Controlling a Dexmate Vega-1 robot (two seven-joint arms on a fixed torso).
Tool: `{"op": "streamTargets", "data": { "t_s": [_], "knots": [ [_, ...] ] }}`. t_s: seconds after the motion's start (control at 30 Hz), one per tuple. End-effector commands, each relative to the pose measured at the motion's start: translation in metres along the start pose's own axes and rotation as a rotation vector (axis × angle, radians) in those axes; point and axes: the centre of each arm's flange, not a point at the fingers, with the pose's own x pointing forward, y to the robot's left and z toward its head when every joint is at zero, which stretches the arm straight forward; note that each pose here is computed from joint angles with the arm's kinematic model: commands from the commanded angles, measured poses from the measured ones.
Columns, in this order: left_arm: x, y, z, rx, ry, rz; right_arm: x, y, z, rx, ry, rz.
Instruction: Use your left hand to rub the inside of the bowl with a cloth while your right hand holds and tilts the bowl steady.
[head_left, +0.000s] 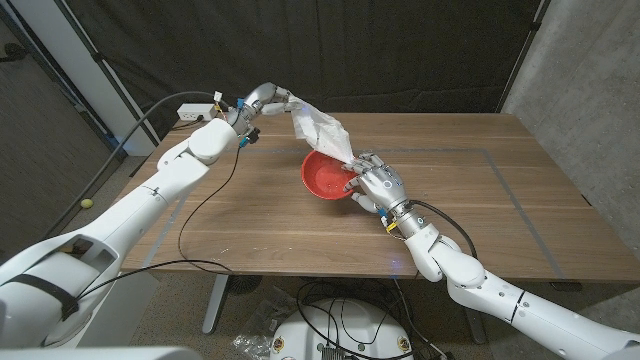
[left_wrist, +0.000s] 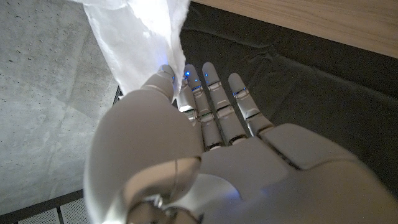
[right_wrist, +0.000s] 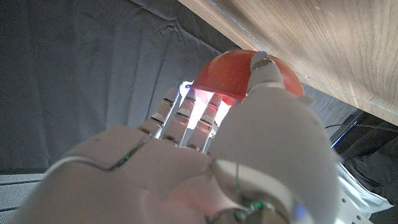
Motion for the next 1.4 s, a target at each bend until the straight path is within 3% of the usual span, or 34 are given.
{"op": "streamTargets", "data": {
  "t_s": [0.03, 0.27, 0.37, 0.63, 0.97, 1.4],
  "knots": [
    [-0.007, 0.002, 0.004, -0.004, -0.006, 0.04, 0.0, 0.0, -0.002, 0.022, 0.027, 0.035],
    [-0.019, 0.008, 0.003, -0.033, -0.015, 0.18, -0.001, 0.001, -0.004, 0.036, 0.048, 0.039],
    [-0.03, 0.009, 0.001, -0.073, -0.014, 0.341, -0.002, 0.002, -0.005, 0.047, 0.063, 0.04],
    [-0.05, 0.008, -0.002, -0.148, -0.001, 0.607, -0.004, 0.002, -0.008, 0.035, 0.081, 0.024],
    [-0.051, 0.006, -0.006, -0.135, 0.017, 0.465, -0.005, -0.003, -0.011, 0.126, 0.123, -0.037],
    [-0.039, -0.009, -0.004, -0.095, 0.025, 0.28, -0.003, -0.007, -0.011, 0.253, 0.172, -0.107]
  ]
}}
